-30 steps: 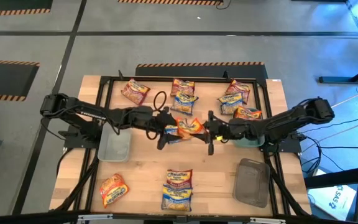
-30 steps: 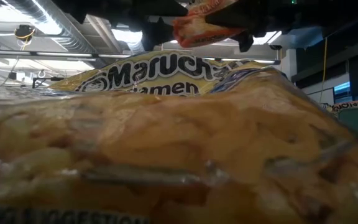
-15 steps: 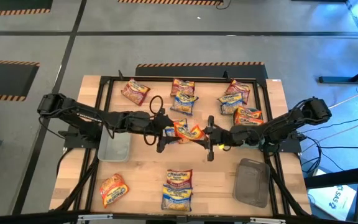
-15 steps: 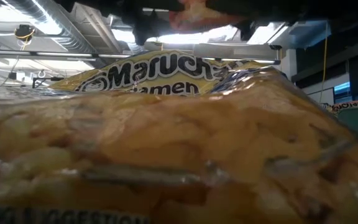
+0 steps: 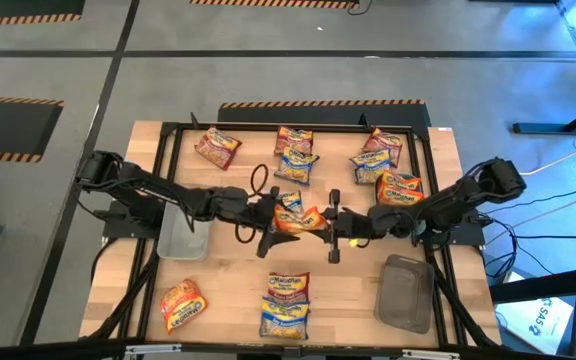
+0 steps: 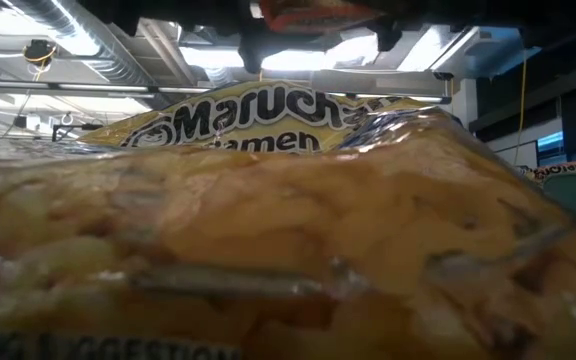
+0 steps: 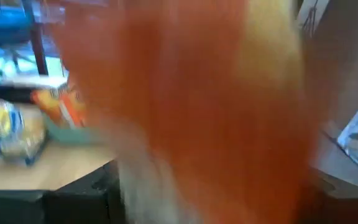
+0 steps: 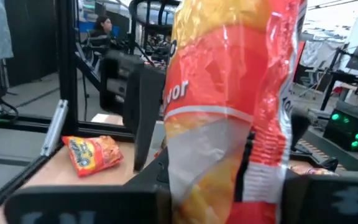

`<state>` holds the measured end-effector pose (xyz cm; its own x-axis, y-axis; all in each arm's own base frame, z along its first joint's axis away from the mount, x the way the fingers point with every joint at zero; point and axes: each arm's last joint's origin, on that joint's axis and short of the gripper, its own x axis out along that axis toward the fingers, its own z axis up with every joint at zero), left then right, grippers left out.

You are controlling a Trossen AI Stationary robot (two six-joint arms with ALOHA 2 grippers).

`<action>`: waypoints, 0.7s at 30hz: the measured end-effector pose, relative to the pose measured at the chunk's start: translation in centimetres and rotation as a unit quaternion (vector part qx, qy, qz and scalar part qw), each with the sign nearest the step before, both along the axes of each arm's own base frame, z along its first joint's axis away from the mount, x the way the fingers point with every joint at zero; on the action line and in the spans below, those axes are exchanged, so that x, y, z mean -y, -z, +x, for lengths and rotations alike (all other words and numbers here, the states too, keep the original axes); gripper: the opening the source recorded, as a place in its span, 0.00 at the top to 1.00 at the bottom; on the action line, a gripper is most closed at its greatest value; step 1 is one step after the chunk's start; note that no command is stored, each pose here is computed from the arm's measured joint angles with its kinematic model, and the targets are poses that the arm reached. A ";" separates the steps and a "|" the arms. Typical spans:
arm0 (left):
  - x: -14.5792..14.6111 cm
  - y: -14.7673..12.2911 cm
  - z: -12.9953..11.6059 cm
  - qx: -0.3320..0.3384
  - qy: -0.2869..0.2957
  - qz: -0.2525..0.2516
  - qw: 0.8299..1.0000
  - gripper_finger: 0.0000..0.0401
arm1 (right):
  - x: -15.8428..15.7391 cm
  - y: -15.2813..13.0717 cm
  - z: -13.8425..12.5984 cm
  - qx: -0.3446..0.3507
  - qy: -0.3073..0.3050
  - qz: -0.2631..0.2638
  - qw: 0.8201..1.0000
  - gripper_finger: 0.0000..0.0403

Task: Sort Maruchan noodles
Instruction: Put the orange pack noodle into the green bin

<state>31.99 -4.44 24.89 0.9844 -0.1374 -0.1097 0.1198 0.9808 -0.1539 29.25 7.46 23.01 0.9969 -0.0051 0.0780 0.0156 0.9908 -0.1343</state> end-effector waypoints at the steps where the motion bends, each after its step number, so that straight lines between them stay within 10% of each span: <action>1: 0.0 -0.2 0.0 0.011 0.002 0.004 1.000 0.33 | 0.0 0.0 0.2 -0.002 0.003 -0.002 1.000 0.82; 8: -0.1 -0.2 0.0 0.014 0.007 0.037 0.999 0.38 | -0.1 -0.5 0.8 0.006 0.001 -0.015 1.000 0.80; 21: -2.4 0.1 0.1 0.002 0.029 0.076 0.997 0.76 | -0.2 -0.6 1.0 -0.009 0.003 -0.002 1.000 0.68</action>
